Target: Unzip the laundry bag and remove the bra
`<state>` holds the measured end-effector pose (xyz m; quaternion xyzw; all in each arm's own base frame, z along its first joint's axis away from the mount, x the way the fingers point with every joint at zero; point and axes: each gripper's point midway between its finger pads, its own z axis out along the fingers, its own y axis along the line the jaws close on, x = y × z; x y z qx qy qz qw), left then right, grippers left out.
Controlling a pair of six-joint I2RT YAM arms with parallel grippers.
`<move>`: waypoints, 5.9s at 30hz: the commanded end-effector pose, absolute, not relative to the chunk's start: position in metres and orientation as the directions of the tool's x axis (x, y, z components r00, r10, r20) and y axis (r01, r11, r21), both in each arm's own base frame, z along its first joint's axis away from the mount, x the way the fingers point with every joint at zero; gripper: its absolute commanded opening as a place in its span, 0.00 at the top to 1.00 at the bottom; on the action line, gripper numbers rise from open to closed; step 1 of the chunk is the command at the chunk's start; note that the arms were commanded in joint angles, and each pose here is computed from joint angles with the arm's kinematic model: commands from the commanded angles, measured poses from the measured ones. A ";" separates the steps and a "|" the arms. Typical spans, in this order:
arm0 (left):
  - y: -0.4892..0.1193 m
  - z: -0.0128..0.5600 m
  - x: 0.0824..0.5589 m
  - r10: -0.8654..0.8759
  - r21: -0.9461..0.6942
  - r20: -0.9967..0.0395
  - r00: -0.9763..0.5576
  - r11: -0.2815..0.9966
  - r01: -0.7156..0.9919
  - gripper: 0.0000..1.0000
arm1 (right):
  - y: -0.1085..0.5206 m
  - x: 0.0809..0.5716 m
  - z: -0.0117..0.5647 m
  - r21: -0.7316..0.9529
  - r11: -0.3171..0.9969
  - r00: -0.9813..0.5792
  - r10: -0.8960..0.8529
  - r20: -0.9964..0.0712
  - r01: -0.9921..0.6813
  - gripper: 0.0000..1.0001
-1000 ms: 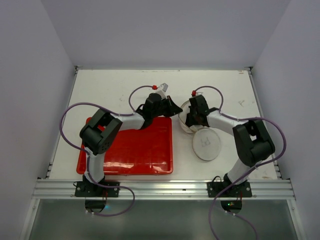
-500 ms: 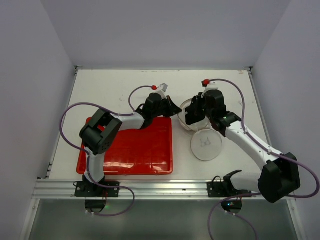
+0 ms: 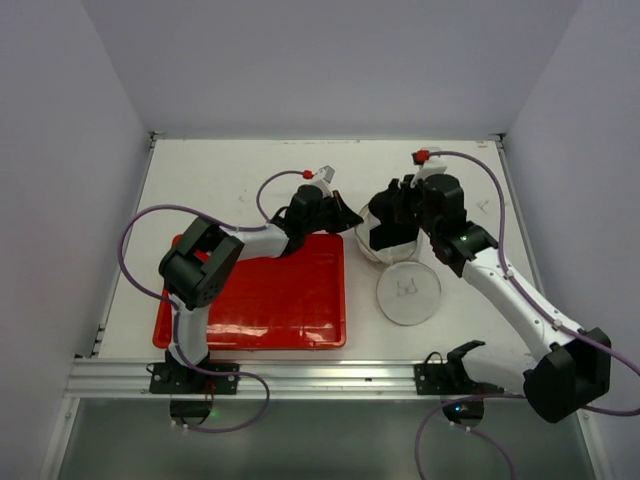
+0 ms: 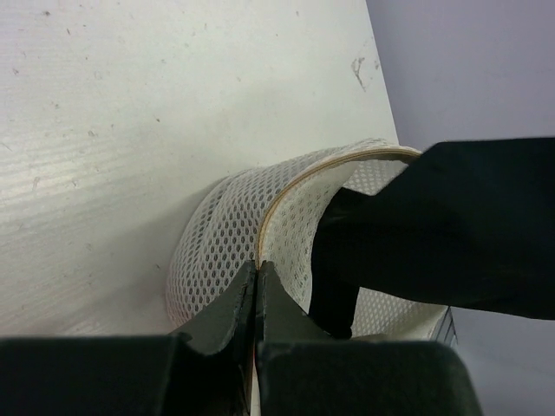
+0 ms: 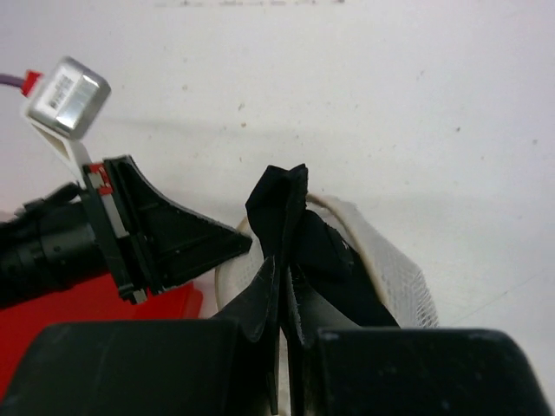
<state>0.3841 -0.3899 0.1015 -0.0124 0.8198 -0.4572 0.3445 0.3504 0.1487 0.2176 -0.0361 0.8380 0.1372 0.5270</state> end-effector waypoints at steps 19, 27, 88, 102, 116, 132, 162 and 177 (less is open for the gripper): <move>-0.425 0.144 0.423 -0.349 -0.797 -0.568 -0.745 0.461 0.391 0.96 | 0.124 0.349 0.424 0.174 0.962 -0.046 0.168 -0.985 -0.210 1.00; -0.425 0.178 0.417 -0.356 -0.783 -0.600 -0.716 0.442 0.437 0.66 | 0.126 0.334 0.454 0.165 0.950 -0.012 0.168 -0.986 -0.264 1.00; -0.162 0.345 0.235 -0.309 -0.427 -0.901 -0.305 0.753 0.501 0.12 | 0.344 0.176 0.534 0.361 0.183 -0.338 0.143 -0.930 -0.915 1.00; -0.084 0.376 0.234 -0.403 -0.425 -0.902 -0.157 0.892 0.151 0.10 | 0.353 0.203 0.407 0.350 0.513 -0.295 0.188 -0.937 -0.784 1.00; -0.063 0.444 0.216 -0.442 -0.444 -0.896 -0.044 0.885 0.140 0.09 | 0.480 0.187 0.291 0.284 0.572 -0.316 0.045 -0.948 -0.770 1.00; -0.062 0.426 0.216 -0.417 -0.422 -0.907 -0.059 0.898 0.126 0.09 | 0.592 0.153 0.143 0.202 0.536 -0.355 -0.199 -0.913 -0.820 0.89; -0.180 0.325 0.272 -0.283 -0.428 -0.896 -0.342 0.758 0.492 0.10 | 0.318 0.235 0.258 0.200 0.866 -0.427 -0.017 -0.904 -0.458 0.42; -0.214 0.269 0.270 -0.302 -0.441 -0.897 -0.322 0.615 0.653 0.12 | 0.195 0.260 0.274 0.176 0.968 -0.296 0.118 -0.948 -0.178 0.01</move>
